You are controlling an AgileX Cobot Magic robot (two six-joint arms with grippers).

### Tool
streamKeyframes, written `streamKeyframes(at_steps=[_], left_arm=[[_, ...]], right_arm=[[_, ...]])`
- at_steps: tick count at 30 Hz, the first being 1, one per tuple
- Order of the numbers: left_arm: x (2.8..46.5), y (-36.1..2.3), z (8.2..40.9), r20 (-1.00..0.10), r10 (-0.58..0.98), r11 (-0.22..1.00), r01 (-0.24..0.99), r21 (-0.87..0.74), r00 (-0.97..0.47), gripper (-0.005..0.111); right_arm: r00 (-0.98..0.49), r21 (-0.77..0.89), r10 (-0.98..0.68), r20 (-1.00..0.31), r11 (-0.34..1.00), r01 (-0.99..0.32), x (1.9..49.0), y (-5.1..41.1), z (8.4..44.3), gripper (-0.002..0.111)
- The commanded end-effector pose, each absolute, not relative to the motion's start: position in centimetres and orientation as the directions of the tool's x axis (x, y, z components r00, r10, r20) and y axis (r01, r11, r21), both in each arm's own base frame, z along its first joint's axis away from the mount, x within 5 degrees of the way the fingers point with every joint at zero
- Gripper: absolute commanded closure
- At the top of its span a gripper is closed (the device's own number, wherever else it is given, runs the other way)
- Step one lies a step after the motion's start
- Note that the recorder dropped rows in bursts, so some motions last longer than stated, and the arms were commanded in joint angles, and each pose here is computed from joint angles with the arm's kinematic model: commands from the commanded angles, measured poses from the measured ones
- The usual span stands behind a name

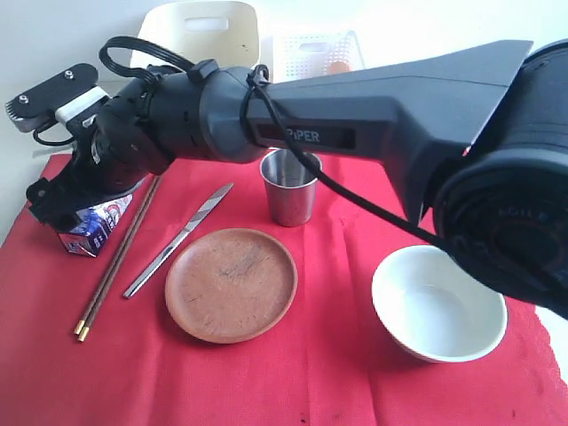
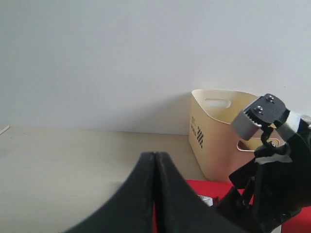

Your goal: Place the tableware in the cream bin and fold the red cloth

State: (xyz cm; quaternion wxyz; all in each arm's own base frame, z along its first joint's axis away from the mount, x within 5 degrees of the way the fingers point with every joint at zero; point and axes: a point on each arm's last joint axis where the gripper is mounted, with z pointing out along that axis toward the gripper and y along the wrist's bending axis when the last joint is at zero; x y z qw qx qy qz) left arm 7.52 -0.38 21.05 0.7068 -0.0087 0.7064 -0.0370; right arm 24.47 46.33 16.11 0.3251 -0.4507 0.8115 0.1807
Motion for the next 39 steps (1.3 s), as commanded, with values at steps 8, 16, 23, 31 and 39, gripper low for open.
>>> streamKeyframes(at_steps=[8, 16, 23, 31, 39], left_arm=[[7.5, -0.4, 21.1, -0.998, -0.068, 0.997, 0.037, -0.067, 0.004, 0.106], [7.5, -0.4, 21.1, -0.998, -0.066, 0.997, 0.037, -0.066, 0.004, 0.106], [7.5, -0.4, 21.1, -0.998, -0.066, 0.997, 0.037, -0.066, 0.004, 0.106], [7.5, -0.4, 21.1, -0.998, -0.066, 0.997, 0.037, -0.066, 0.004, 0.106], [7.5, -0.4, 21.1, -0.998, -0.066, 0.997, 0.037, -0.066, 0.004, 0.106]], right_arm=[[-0.366, 0.041, -0.537, -0.760, 0.523, -0.852, 24.9, 47.6, 14.3, 0.006], [-0.344, 0.025, -0.539, -0.769, 0.512, -0.859, 25.3, 48.0, 12.3, 0.006], [-0.320, -0.008, -0.577, -0.751, 0.493, -0.870, 25.3, 47.9, 11.4, 0.006], [-0.195, -0.122, -0.665, -0.721, 0.398, -0.909, 25.3, 47.7, 11.2, 0.006], [-0.072, -0.220, -0.726, -0.684, 0.299, -0.929, 25.2, 47.7, 10.7, 0.006]])
